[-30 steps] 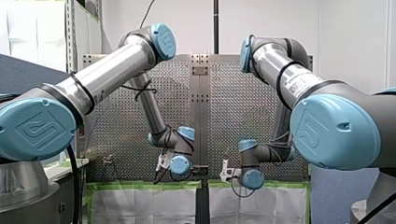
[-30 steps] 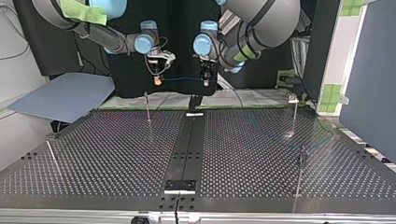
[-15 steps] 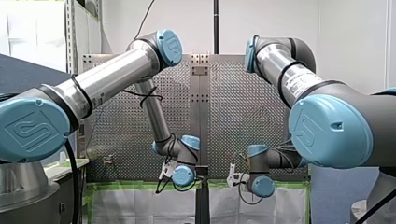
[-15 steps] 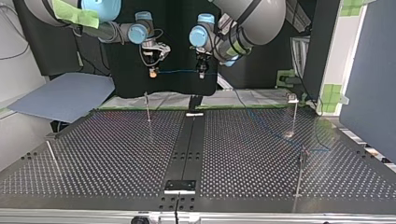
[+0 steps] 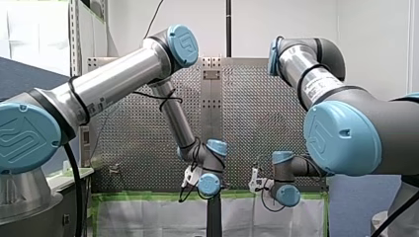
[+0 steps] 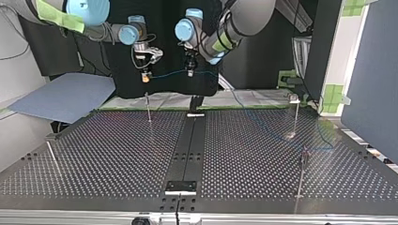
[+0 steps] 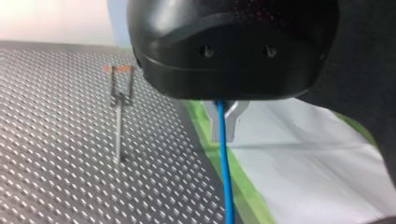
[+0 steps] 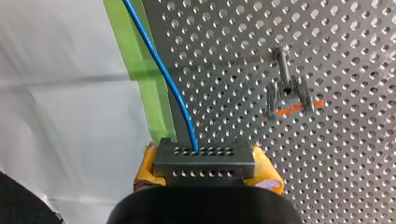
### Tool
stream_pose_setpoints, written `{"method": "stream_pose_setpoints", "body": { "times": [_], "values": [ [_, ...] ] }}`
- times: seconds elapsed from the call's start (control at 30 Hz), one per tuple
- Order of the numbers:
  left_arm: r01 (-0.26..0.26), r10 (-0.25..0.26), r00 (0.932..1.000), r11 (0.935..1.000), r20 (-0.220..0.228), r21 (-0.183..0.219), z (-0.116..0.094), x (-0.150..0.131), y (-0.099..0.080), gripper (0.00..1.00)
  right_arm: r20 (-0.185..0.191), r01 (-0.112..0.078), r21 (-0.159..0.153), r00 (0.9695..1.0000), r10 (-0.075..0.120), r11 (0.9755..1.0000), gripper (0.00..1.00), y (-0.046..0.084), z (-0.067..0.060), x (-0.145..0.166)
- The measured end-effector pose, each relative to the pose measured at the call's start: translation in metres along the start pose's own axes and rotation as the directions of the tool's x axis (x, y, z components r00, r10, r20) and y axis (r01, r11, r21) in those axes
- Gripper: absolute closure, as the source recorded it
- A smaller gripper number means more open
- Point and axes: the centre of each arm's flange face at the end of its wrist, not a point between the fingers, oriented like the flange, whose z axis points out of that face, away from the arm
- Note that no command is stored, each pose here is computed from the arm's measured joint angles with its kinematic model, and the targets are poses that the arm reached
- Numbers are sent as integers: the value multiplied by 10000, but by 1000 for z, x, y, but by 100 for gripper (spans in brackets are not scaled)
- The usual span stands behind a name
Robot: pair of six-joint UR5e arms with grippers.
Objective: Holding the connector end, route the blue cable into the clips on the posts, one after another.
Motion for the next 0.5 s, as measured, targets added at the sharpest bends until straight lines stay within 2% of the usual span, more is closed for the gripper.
{"method": "stream_pose_setpoints", "body": {
  "times": [0.2, 0.33, 0.5],
  "values": [
    [287, -288, 9985, 9996, 470, 45, 3, -21, -20, 100, -43, -103, 22, 9999, 103, 9999, 100, 22, -1, 3],
    [688, -697, 9943, 9975, 805, 133, 3, -35, -34, 100, -47, -175, 11, 9998, 175, 9998, 100, 37, 1, 7],
    [923, -940, 9921, 9954, 835, 247, -5, -30, -52, 100, -88, -278, -273, 9996, 275, 9992, 100, 59, 3, 12]
  ]
}}
